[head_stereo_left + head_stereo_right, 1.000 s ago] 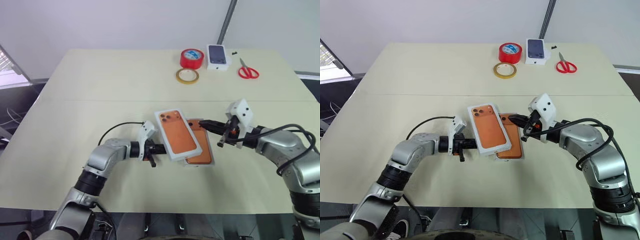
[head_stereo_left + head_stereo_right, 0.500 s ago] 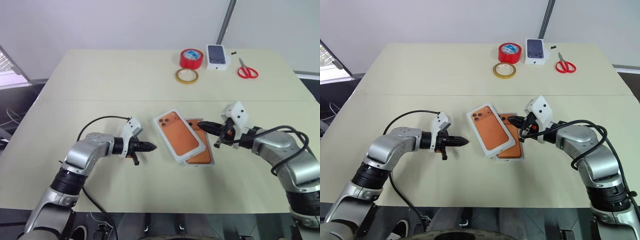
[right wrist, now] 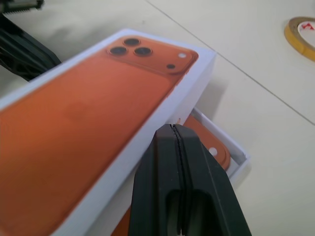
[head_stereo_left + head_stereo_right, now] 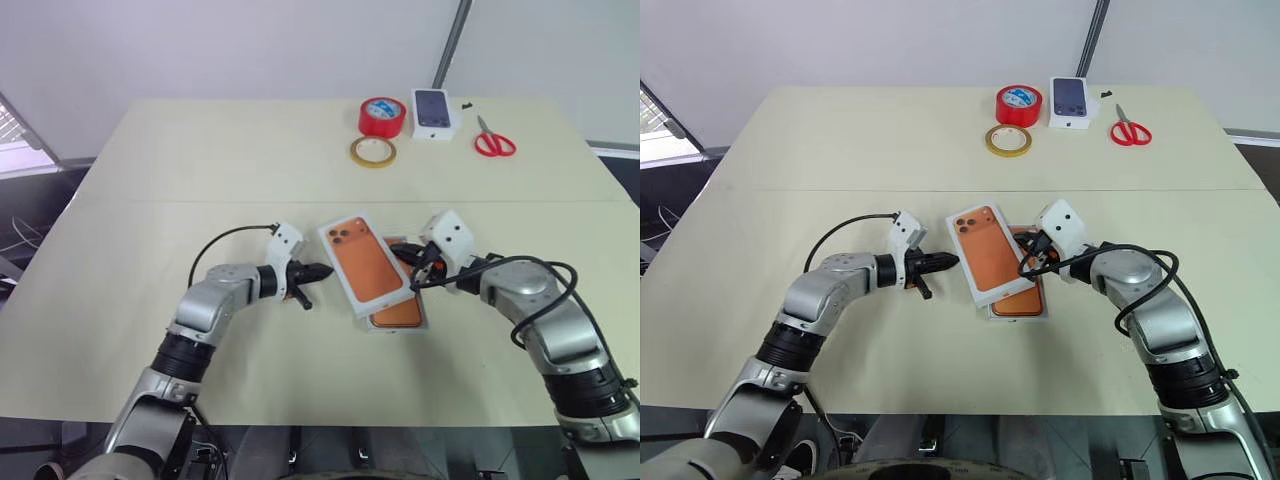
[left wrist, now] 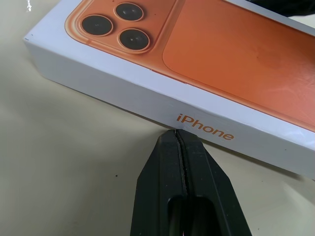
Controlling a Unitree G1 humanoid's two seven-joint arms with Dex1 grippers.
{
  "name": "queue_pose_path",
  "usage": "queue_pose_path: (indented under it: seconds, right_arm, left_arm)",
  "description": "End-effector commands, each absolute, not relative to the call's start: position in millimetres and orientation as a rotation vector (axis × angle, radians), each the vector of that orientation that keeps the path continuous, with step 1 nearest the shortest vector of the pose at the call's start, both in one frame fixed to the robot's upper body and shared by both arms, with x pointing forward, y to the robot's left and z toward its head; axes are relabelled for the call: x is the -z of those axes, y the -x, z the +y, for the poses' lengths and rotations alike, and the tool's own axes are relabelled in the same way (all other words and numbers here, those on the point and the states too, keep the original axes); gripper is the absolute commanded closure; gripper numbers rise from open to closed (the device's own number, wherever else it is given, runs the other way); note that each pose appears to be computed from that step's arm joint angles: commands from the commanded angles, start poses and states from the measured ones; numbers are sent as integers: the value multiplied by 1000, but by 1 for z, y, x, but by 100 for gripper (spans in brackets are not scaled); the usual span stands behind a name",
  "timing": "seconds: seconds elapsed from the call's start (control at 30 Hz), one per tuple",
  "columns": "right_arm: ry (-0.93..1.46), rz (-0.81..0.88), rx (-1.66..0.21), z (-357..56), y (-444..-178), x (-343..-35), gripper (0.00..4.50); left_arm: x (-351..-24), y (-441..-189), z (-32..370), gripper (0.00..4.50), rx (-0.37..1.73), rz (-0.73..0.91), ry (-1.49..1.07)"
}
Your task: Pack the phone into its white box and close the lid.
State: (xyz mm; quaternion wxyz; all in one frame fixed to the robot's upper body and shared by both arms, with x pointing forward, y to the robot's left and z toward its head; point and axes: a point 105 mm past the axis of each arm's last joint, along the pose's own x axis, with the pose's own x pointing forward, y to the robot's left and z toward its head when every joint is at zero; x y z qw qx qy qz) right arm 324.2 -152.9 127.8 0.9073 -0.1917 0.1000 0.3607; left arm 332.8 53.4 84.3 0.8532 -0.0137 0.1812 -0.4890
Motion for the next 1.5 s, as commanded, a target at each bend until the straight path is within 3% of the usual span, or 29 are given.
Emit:
queue_pose_path:
  seconds: [0.03, 0.37, 0.97, 1.5]
  right_arm:
    - [396, 151, -761, -147, -324, -140, 448]
    - [350, 171, -823, -146, -309, -139, 448]
    - [341, 212, -764, -167, -284, -141, 448]
    - [347, 256, -734, -175, -275, -127, 448]
  left_arm:
    - [-96, -333, 45, 450, 1055, 333, 15]
    - [-106, -334, 31, 450, 1094, 304, 22]
    - [-114, -311, -13, 450, 1281, 287, -15]
    - [-112, -311, -13, 450, 1296, 296, -32]
